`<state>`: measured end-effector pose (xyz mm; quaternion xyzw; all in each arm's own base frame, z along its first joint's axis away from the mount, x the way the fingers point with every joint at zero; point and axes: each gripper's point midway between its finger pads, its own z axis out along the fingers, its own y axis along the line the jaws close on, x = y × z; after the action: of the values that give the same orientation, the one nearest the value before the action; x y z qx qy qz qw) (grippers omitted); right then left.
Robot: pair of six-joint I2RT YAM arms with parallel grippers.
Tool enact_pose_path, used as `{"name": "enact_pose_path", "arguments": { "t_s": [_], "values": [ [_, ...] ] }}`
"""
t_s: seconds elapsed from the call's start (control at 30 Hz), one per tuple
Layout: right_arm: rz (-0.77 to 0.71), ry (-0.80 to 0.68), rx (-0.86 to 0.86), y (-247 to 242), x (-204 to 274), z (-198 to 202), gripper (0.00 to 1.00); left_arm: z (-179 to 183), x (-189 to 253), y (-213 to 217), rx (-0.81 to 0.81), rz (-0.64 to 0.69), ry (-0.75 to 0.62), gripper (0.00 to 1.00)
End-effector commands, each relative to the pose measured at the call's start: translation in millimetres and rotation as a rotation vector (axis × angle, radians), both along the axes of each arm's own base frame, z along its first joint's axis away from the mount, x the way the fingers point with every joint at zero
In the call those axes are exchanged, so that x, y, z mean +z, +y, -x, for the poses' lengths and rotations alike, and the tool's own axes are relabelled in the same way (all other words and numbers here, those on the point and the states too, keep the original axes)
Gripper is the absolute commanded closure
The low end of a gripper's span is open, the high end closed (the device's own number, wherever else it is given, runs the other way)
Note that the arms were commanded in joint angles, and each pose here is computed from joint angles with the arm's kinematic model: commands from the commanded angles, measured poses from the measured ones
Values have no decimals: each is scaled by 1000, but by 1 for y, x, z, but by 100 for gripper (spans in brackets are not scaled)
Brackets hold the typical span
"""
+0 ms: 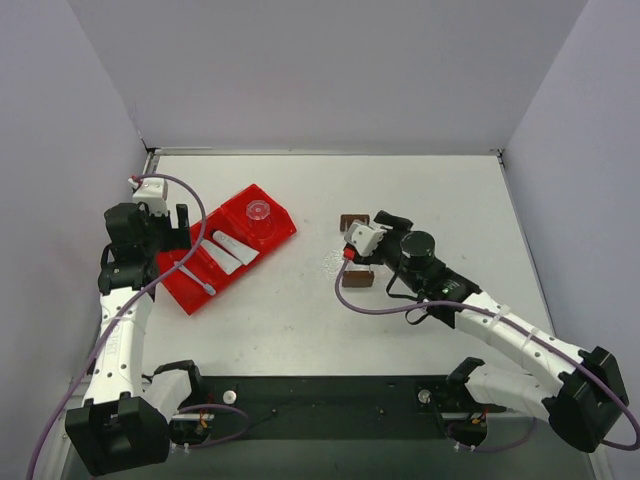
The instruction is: Prepare toiletry sets of a toothbrush and toothpaste on the tray
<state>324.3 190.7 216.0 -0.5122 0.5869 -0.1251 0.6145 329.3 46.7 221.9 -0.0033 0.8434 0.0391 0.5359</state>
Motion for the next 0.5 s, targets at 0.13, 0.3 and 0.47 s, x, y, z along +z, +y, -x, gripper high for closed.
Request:
{"name": "enact_pose_path", "arguments": {
  "t_s": [0.13, 0.3, 0.47],
  "values": [
    [-34, 333, -19, -2, -50, 27, 41, -4, 22, -3, -28, 3, -88, 5],
    [-164, 454, -122, 2, -53, 7, 41, -3, 25, -6, -41, 7, -94, 5],
    [-267, 609, -206, 8, -63, -6, 39, -4, 22, -8, -48, 18, -87, 5]
  ]
}}
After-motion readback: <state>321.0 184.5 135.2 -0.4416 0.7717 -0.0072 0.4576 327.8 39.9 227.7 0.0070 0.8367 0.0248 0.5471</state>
